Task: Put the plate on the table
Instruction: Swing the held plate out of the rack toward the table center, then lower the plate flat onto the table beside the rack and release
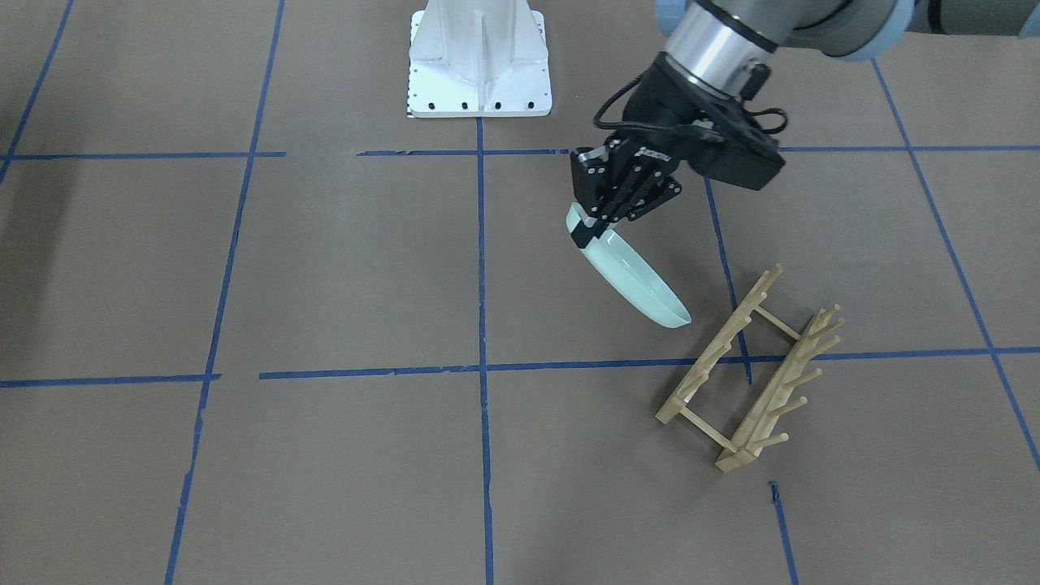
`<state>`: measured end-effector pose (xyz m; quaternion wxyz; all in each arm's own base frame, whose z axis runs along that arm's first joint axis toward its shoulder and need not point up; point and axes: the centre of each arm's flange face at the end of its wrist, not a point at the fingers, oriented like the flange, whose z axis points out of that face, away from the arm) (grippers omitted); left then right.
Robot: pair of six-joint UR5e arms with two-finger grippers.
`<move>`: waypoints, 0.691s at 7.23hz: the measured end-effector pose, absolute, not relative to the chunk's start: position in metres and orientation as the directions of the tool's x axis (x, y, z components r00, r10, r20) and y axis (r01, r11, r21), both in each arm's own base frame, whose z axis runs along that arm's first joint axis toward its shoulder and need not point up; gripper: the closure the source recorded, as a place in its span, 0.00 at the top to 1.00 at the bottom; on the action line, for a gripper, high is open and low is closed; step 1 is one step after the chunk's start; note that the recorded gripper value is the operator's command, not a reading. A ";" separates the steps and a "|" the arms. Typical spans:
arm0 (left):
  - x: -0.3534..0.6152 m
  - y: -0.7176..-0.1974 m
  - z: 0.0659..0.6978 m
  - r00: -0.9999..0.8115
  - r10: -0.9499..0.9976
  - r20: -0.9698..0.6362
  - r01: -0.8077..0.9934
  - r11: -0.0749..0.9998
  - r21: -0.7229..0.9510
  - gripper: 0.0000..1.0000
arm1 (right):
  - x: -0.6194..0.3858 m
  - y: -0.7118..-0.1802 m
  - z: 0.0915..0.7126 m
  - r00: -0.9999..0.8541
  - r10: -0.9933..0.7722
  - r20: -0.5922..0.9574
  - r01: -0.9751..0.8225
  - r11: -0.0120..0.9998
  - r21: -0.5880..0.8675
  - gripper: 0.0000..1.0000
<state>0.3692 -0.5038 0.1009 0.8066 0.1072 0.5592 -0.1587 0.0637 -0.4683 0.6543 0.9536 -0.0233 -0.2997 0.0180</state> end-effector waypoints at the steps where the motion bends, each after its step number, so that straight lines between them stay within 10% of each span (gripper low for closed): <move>1: 0.412 -0.488 0.096 0.445 -0.096 -0.890 0.337 0.939 0.067 0.00 | 0.064 -0.468 0.654 0.820 0.048 0.571 -0.020 0.998 -0.055 1.00; 5: 0.557 -0.427 0.153 0.787 0.163 -0.594 0.064 0.938 0.342 0.00 | 0.063 -0.468 0.654 0.820 0.047 0.571 -0.020 0.998 -0.054 1.00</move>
